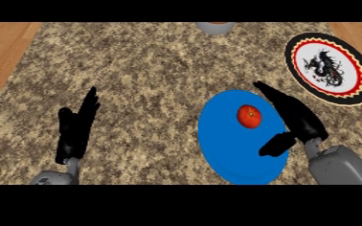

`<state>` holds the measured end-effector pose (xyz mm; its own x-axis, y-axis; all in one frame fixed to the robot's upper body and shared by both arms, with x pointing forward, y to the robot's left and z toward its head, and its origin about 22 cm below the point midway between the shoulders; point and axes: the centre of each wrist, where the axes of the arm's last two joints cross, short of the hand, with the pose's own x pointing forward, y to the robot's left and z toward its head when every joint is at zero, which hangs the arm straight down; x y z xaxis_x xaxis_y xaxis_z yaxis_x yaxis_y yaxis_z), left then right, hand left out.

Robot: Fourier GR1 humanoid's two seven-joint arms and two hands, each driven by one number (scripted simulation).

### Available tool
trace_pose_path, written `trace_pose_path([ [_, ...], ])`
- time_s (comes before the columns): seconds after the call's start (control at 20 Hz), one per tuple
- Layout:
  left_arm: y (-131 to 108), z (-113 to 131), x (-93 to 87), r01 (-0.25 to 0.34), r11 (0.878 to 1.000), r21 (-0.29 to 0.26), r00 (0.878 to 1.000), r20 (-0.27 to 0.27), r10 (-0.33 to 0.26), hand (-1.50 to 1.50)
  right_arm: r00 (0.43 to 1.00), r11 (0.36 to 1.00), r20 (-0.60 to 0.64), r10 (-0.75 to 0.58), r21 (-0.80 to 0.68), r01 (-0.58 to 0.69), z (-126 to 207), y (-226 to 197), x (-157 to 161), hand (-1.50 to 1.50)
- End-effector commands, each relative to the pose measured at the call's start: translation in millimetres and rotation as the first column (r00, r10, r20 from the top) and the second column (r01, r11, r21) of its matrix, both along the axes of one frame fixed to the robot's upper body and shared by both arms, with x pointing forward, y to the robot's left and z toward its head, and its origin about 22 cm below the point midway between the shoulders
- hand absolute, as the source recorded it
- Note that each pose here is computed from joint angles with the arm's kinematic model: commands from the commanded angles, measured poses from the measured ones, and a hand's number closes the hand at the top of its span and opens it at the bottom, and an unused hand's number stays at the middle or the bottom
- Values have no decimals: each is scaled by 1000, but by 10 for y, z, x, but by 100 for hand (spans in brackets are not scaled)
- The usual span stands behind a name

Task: Pick the tomato from the plate and place it in the plate

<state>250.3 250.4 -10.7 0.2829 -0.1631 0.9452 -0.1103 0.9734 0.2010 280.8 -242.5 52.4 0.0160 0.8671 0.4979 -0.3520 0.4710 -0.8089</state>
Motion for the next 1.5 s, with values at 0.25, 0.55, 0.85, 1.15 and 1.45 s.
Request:
trace_pose_path([
  [0.25,-69,-172,-43,-3,1000,6,1000,-3,3,0,998,999,-57,37,-19,-38,-71,112,160,-150],
  [0.55,84,-20,-42,-4,1000,8,1000,0,4,0,998,1000,-53,25,-2,-25,-95,80,55,-150],
  [0.85,29,-76,-33,-2,1000,-6,1000,9,2,0,997,999,-67,33,-16,-35,-572,311,300,-150],
  [1.15,-95,84,108,21,999,-24,1000,-8,-21,0,996,994,-62,70,-79,-75,-646,25,349,150],
  [1.45,-16,8,-47,-1,1000,6,1000,-5,1,0,995,995,61,78,-71,-74,-614,204,160,150],
])
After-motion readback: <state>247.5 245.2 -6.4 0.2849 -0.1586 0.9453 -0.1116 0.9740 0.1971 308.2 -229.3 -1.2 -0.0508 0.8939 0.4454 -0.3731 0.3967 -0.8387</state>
